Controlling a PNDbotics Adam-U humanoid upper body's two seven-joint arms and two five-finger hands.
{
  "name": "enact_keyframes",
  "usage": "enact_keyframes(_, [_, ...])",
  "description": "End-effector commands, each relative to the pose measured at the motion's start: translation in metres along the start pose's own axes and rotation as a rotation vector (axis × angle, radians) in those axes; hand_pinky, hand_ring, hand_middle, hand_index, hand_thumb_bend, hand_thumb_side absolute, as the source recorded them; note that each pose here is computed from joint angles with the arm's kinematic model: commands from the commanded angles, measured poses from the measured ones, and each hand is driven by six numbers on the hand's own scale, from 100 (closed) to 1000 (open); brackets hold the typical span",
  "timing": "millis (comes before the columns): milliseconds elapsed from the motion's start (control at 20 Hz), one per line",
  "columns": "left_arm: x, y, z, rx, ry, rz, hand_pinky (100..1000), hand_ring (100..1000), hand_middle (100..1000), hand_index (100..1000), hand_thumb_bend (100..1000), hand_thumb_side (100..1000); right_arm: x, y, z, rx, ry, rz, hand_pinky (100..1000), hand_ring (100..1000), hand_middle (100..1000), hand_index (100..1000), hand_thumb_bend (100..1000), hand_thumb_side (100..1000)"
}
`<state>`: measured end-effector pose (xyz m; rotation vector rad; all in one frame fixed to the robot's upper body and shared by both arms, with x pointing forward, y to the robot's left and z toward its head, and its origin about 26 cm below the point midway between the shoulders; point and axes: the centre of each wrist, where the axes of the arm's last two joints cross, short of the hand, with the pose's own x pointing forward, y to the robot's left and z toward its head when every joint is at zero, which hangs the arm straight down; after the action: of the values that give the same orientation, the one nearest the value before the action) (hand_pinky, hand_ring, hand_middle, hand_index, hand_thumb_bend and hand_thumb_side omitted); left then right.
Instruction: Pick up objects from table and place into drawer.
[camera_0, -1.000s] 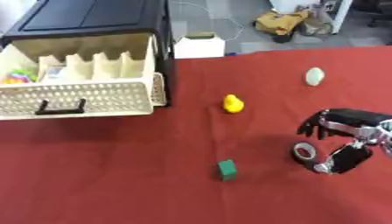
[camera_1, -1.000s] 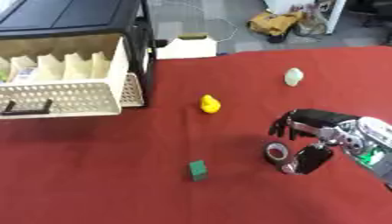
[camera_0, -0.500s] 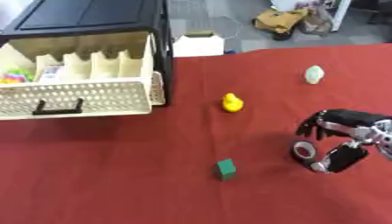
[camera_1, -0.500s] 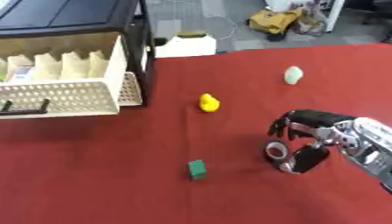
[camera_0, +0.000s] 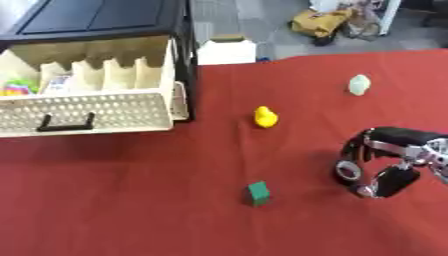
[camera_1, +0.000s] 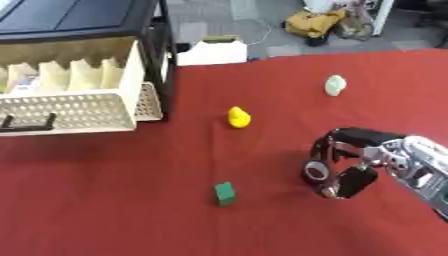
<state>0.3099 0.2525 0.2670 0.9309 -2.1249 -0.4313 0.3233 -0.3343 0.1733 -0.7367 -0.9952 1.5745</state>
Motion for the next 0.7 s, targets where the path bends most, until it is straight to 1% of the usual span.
enact_keyframes(50, [0.0033, 0.0082, -0.0035, 0.027, -0.020, -0.004, 100, 100, 100, 710, 325, 1000, -0.0043, -0.0082, 0.0031, -0.017, 0.022, 0.026, 672, 687, 675, 818, 381, 281])
enact_keyframes(400, [0.0034, 0.0082, -0.0036, 0.028, -0.020, -0.002, 100, 100, 100, 709, 319, 1000, -0.0069, -0.0066, 0.0008, -0.011, 0.030, 0.020, 669, 685, 673, 813, 388, 284])
enact_keyframes(500, [0.0035, 0.0081, -0.0036, 0.027, -0.021, -0.001, 100, 100, 100, 709, 317, 1000, -0.0069, -0.0069, 0.0005, -0.012, 0.030, 0.019, 669, 685, 674, 820, 411, 302])
enact_keyframes(700, [0.0037, 0.0080, -0.0038, 0.028, -0.022, 0.001, 100, 100, 100, 708, 311, 1000, -0.0071, -0.0073, -0.0001, -0.014, 0.032, 0.015, 666, 682, 661, 811, 414, 301])
